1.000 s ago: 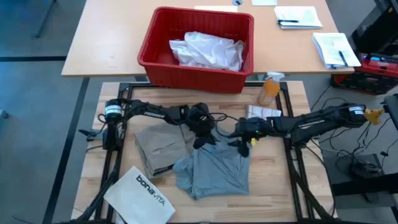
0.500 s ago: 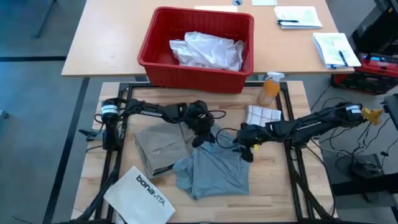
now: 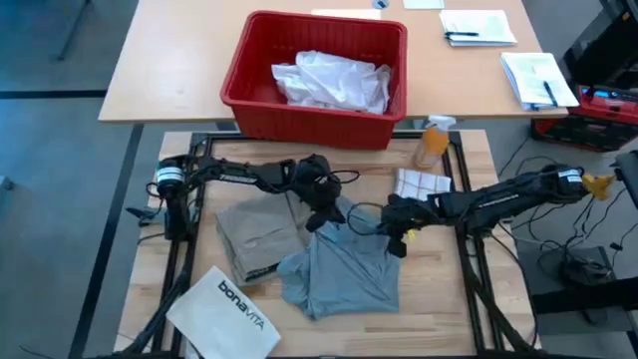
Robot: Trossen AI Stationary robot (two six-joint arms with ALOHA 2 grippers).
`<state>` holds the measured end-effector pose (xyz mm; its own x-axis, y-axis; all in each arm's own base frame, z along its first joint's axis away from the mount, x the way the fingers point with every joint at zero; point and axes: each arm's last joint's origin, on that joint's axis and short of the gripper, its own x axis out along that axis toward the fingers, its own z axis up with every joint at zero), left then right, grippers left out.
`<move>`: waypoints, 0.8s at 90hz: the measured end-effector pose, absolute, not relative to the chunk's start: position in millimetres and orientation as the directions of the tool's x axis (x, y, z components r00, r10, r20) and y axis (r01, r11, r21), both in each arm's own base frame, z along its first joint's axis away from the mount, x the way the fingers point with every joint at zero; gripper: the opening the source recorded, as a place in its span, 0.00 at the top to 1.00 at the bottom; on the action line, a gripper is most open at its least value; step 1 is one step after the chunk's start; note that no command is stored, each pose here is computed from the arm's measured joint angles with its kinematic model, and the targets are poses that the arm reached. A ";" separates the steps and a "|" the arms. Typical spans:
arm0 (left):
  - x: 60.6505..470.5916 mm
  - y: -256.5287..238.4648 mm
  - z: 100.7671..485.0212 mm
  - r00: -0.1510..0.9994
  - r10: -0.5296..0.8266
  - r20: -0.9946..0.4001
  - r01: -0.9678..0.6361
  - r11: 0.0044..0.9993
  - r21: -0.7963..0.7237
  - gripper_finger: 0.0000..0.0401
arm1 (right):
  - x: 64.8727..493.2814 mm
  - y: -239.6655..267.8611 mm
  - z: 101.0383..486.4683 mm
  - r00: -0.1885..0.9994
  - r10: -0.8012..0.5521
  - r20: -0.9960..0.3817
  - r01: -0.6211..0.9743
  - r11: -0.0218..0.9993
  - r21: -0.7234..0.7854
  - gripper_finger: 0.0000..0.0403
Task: Fold laundry
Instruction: Fold the gray shirt
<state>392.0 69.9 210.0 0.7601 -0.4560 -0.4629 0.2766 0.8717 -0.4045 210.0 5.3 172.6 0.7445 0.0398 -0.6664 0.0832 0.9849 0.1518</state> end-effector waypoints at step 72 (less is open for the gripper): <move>365.6 111.4 200.8 0.707 -0.268 -0.655 0.161 0.962 -0.221 1.00 | 203.2 -70.2 197.1 0.690 -0.112 -0.715 0.191 0.981 0.031 1.00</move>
<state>365.6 111.4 200.8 0.7067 -0.2684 -0.6546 0.1610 0.9620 -0.2206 203.2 -70.2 197.1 0.6899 -0.1117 -0.7153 0.1913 0.9810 0.0313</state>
